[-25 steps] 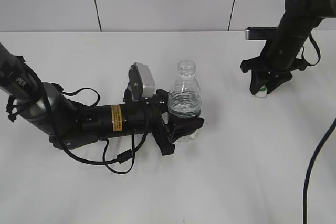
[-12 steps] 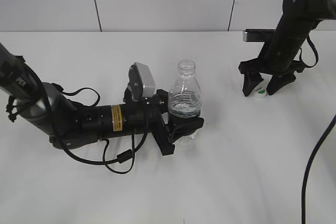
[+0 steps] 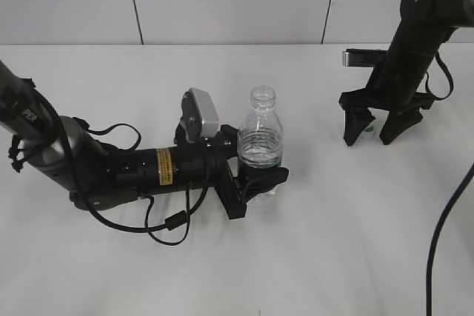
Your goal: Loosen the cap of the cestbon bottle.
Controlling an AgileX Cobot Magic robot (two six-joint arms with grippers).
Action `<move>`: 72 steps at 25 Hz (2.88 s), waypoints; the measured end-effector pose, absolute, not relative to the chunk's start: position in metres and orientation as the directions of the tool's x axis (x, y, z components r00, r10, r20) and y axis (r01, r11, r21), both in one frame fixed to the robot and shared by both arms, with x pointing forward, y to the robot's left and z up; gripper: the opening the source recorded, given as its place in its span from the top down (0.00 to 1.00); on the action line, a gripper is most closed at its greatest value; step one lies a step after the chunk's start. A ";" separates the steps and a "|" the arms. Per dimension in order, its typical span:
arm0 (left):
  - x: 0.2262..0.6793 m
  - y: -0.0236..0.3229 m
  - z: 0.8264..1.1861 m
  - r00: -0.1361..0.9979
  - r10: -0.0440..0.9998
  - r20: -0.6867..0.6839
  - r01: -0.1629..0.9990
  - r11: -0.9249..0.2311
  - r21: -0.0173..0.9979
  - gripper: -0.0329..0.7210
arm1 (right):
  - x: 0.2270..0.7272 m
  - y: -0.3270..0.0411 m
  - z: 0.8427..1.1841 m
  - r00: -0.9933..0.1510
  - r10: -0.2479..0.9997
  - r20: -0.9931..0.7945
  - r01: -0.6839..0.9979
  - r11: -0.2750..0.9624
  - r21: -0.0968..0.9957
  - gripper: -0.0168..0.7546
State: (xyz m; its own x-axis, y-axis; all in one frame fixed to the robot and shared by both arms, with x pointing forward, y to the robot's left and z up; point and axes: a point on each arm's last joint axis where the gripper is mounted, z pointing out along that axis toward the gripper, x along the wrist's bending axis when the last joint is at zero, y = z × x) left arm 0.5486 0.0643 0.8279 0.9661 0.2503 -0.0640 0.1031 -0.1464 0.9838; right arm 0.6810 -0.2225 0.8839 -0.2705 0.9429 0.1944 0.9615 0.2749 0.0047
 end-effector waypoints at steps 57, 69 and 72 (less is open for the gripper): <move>0.528 0.195 1.093 0.278 0.954 -0.114 0.380 0.000 0.925 0.20 | 0.656 -0.223 1.008 -0.334 0.922 0.197 0.937 0.303 0.172 0.23; 0.537 0.265 1.083 0.064 0.998 0.020 0.778 -0.063 0.625 0.21 | 0.656 -0.222 1.008 -0.315 0.927 0.204 0.944 0.284 0.168 0.23; 0.540 0.279 1.072 0.045 0.999 0.024 0.825 -0.051 0.563 0.21 | 0.656 -0.222 1.008 -0.313 0.927 0.204 0.945 0.282 0.167 0.23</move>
